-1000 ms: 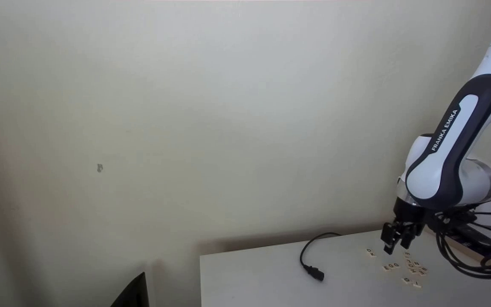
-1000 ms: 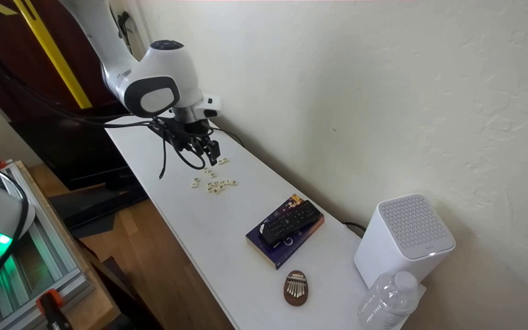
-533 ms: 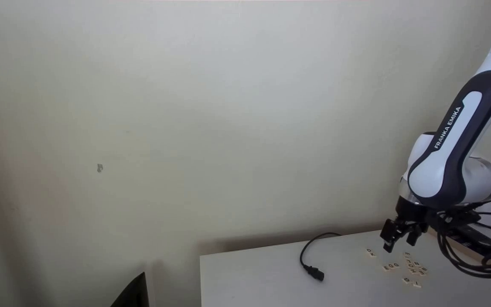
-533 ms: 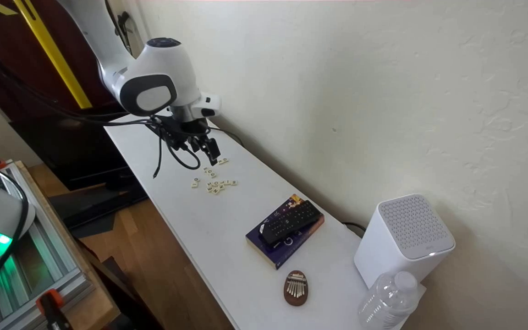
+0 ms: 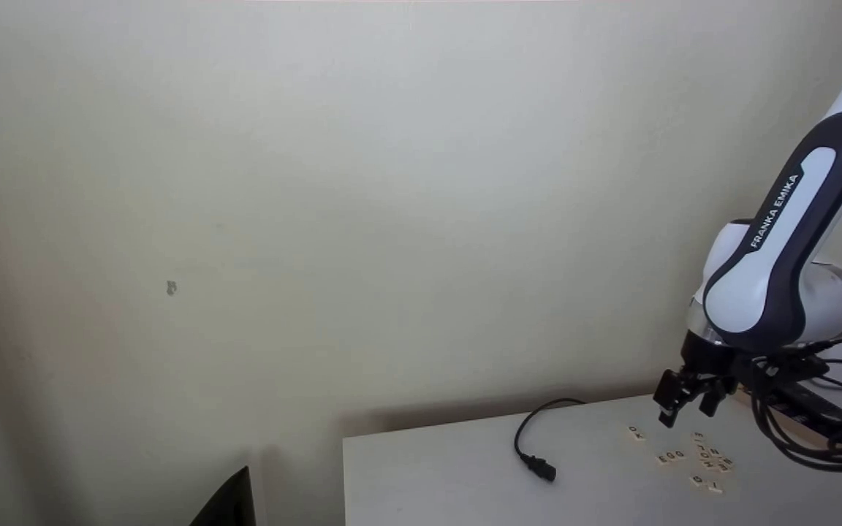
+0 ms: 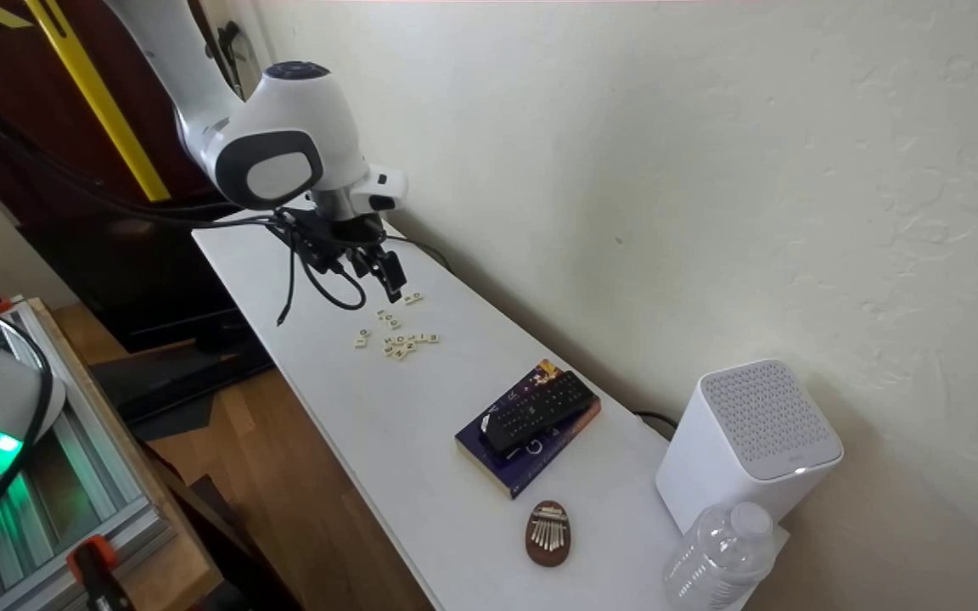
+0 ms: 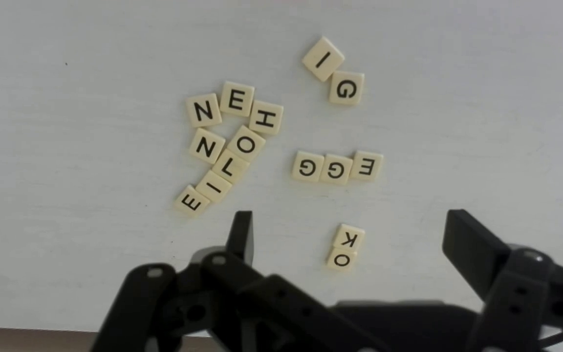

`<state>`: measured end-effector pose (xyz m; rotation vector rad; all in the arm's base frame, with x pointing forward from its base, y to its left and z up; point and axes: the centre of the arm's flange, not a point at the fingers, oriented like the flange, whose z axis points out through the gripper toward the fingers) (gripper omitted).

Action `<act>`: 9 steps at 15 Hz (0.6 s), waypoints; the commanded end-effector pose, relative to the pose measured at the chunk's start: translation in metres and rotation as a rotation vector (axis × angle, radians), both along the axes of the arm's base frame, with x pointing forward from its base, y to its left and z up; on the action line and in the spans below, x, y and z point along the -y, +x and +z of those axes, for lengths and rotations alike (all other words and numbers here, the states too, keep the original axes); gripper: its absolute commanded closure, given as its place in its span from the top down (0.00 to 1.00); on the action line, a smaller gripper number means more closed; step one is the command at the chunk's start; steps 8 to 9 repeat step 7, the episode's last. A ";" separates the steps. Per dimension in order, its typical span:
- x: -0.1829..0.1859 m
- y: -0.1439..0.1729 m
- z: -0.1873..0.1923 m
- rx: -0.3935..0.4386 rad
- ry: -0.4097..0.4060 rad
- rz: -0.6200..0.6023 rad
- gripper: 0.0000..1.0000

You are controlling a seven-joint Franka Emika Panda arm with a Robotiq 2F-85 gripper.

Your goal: Align 3 letters in a straight line

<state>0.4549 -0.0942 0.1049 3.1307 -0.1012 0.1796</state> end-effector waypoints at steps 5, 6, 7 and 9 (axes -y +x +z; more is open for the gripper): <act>0.000 0.002 0.007 0.011 -0.004 -0.009 1.00; 0.000 0.003 0.008 0.013 -0.005 -0.011 1.00; -0.001 0.003 0.008 0.013 -0.005 -0.011 1.00; -0.001 0.003 0.008 0.013 -0.005 -0.011 1.00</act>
